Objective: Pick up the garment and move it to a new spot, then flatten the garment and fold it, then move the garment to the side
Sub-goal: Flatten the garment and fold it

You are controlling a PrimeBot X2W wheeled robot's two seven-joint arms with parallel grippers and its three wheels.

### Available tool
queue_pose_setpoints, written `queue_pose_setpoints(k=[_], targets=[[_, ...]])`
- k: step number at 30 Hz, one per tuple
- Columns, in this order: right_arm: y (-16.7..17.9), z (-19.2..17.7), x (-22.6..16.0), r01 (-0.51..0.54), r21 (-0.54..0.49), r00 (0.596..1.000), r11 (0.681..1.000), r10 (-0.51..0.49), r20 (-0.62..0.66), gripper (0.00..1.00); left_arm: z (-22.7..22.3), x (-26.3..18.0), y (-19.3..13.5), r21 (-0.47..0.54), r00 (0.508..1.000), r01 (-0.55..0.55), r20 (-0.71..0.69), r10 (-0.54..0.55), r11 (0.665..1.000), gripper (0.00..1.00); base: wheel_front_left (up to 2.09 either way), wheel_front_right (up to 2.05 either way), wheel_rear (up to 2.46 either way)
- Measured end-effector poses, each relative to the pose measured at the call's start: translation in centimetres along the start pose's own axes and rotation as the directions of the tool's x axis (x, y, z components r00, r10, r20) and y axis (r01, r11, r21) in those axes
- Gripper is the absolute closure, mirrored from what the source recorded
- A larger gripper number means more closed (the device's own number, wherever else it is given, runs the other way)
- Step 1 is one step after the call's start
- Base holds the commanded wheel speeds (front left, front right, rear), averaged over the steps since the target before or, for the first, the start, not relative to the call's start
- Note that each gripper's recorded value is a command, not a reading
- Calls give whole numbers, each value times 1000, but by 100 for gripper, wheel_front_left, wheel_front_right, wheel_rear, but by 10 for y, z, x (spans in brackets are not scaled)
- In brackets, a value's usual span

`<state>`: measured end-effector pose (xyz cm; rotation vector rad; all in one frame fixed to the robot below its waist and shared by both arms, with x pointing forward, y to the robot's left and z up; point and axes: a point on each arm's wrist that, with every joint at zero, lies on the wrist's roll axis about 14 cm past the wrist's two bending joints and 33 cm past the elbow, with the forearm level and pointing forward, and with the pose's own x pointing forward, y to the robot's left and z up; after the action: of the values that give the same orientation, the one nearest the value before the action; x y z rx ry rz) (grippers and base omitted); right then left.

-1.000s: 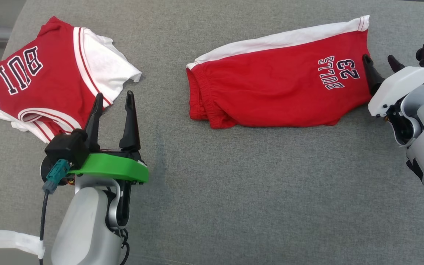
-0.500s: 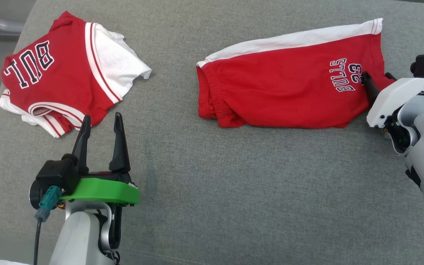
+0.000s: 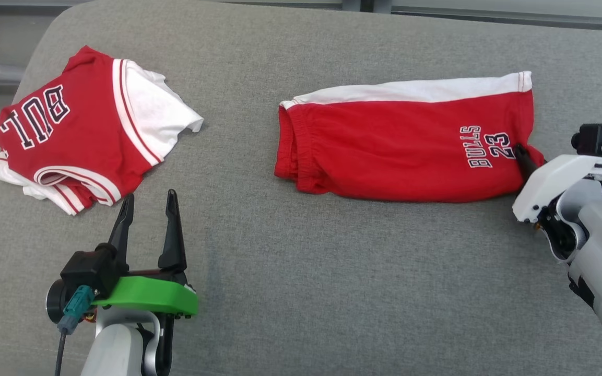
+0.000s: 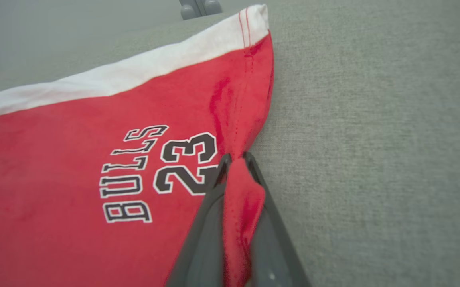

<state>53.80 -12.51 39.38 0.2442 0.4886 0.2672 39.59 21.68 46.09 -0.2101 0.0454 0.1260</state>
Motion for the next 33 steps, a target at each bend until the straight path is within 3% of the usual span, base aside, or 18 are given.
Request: queue_pose_setpoints(k=[8,18,25,33], targets=[[-52,-4,-54,113,50,993,992,-115,38,100,1,-6,-12,4,999,42,4,-42,999,0,0,0,0],[-118,16,-113,267,104,953,958,-279,120,100,10,-8,-31,0,995,99,32,-99,995,0,0,0,0],[-108,29,-110,236,105,954,966,-251,166,100,11,-12,-30,-1,995,96,36,-96,995,0,0,0,0],[-55,55,-97,93,61,963,994,-105,249,100,14,-20,-29,-4,995,94,44,-94,996,0,0,0,0]])
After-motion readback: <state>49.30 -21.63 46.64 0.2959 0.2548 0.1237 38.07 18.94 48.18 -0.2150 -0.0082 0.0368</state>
